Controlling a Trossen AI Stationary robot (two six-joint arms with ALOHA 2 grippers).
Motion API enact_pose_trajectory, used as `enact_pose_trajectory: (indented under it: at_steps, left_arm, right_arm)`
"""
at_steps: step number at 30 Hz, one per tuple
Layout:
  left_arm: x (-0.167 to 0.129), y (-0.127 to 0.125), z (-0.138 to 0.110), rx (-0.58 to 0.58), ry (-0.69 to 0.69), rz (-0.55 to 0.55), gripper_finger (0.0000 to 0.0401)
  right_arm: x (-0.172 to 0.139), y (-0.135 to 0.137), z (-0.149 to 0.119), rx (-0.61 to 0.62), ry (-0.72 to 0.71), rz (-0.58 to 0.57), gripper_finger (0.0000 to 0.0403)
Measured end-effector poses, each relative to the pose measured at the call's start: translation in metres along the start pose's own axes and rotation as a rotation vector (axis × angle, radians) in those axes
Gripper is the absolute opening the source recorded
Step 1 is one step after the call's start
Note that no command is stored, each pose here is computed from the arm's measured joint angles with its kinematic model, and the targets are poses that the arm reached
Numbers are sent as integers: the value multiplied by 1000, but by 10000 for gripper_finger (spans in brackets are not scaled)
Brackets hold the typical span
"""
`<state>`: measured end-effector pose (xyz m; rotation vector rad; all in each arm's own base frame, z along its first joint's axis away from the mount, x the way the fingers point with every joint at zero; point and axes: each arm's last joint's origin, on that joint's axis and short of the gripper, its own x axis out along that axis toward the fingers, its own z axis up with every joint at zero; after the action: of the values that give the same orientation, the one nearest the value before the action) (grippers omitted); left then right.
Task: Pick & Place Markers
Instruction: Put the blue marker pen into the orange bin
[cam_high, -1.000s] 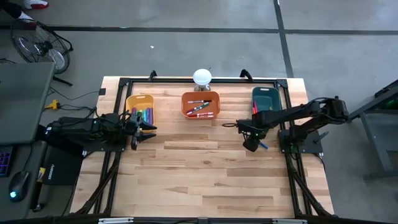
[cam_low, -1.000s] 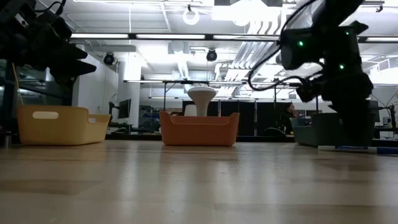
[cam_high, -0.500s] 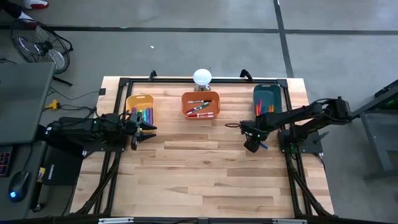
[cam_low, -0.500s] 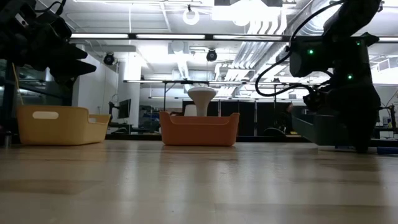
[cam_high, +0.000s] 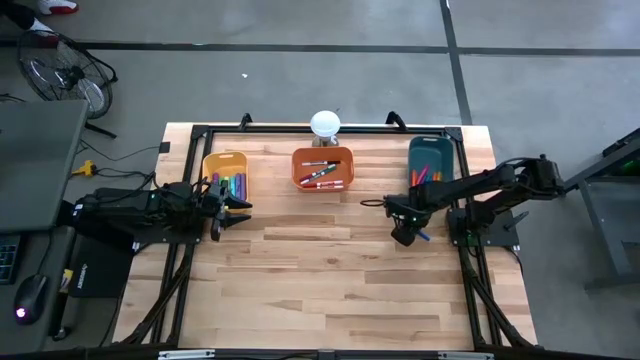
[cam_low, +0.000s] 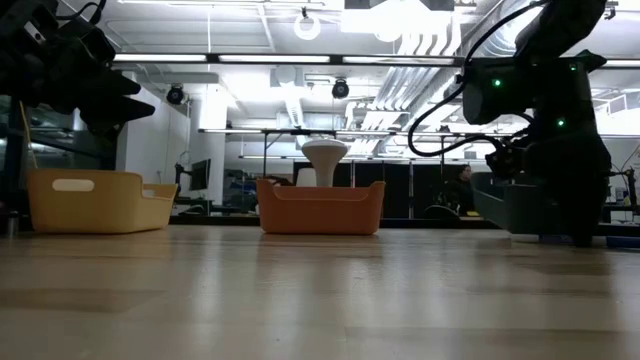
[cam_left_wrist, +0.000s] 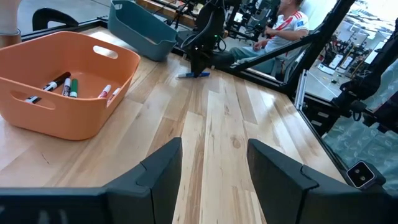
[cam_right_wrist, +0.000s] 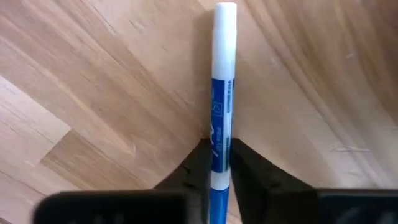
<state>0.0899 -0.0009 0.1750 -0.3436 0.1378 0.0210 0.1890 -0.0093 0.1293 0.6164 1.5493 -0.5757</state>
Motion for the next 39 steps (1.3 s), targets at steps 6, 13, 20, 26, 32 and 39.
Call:
enact_pose_trajectory:
  at_steps: [6,13,20,26,32,39]
  left_arm:
    - [0,0,0,0,0,0,178]
    - [0,0,0,0,0,0,178]
    - [0,0,0,0,0,0,178]
    - [0,0,0,0,0,0,178]
    - [0,0,0,0,0,0,178]
    - [0,0,0,0,0,0,178]
  right_arm:
    - [0,-1,-1,20,6,-10,19]
    - [-6,2,0,26,15,-28,18]
    - [-24,7,6,-2,12,-52,17]
    - [-39,11,10,-5,7,-66,17]
    - [-57,16,16,-13,-11,-65,17]
    - [-94,29,31,-65,-140,-22,17]
